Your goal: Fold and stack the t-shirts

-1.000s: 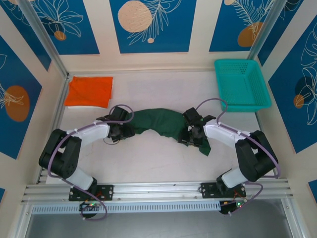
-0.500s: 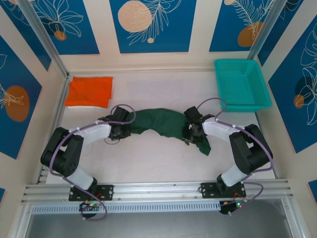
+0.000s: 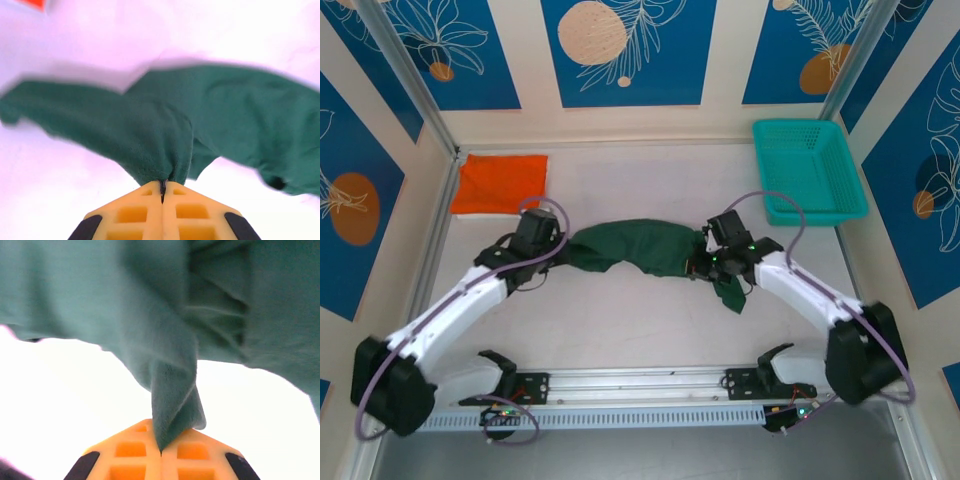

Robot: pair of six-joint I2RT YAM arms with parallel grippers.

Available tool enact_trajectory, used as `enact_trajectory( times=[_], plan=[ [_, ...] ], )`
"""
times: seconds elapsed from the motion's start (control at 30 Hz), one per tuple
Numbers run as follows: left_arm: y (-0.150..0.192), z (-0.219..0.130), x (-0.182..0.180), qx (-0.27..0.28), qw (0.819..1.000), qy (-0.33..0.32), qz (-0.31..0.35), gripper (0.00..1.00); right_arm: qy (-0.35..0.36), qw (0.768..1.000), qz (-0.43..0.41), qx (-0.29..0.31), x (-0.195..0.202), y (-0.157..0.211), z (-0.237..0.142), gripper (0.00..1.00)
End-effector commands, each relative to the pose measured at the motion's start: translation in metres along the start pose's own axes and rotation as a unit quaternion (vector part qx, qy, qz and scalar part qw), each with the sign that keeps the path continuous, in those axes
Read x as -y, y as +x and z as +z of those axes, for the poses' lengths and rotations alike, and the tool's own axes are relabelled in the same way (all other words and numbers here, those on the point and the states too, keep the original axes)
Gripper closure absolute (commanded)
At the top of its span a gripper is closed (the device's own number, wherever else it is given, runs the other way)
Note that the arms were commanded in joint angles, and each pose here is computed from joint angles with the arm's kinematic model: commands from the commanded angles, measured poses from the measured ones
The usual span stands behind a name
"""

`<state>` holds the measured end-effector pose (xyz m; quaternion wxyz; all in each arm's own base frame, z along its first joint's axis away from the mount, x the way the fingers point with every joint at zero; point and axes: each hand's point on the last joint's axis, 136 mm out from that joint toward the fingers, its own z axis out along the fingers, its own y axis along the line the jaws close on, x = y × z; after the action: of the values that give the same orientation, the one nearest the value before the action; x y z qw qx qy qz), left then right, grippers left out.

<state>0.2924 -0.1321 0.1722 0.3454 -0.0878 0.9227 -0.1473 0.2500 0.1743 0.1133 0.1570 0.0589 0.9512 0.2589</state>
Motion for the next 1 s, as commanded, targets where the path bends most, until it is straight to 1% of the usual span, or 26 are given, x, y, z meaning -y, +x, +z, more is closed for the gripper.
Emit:
enact_trajectory(
  times=[0.0, 0.07, 0.2, 0.33, 0.47, 0.63, 0.8, 0.9, 0.97],
  plan=[
    [-0.038, -0.054, 0.008, 0.071, 0.997, 0.012, -0.001, 1.0, -0.09, 0.995, -0.029, 0.038, -0.047, -0.007, -0.054, 1.0],
    [-0.06, -0.086, 0.014, 0.117, 0.993, 0.03, -0.004, 1.0, -0.116, 0.989, -0.044, 0.083, -0.064, -0.017, -0.09, 1.0],
    [-0.106, -0.153, 0.033, 0.199, 0.977, 0.075, -0.006, 1.0, -0.149, 0.972, -0.065, 0.171, -0.089, -0.035, -0.159, 1.0],
    [-0.141, -0.208, 0.053, 0.261, 0.958, 0.117, 0.005, 1.0, -0.167, 0.954, -0.078, 0.238, -0.107, -0.049, -0.213, 1.0],
    [-0.171, -0.26, 0.073, 0.317, 0.934, 0.161, 0.027, 1.0, -0.184, 0.928, -0.103, 0.307, -0.126, -0.061, -0.264, 1.0],
    [-0.195, -0.312, 0.095, 0.354, 0.911, 0.21, 0.038, 1.0, -0.177, 0.896, -0.115, 0.391, -0.136, -0.074, -0.327, 1.0],
    [-0.205, -0.351, 0.117, 0.366, 0.889, 0.271, 0.049, 1.0, -0.193, 0.867, -0.134, 0.439, -0.149, -0.074, -0.372, 1.0],
    [-0.212, -0.368, 0.126, 0.377, 0.876, 0.296, 0.051, 1.0, -0.187, 0.856, -0.14, 0.462, -0.153, -0.082, -0.384, 1.0],
    [-0.222, -0.366, 0.129, 0.383, 0.877, 0.287, 0.046, 1.0, -0.168, 0.857, -0.139, 0.468, -0.153, -0.094, -0.381, 1.0]
  ],
)
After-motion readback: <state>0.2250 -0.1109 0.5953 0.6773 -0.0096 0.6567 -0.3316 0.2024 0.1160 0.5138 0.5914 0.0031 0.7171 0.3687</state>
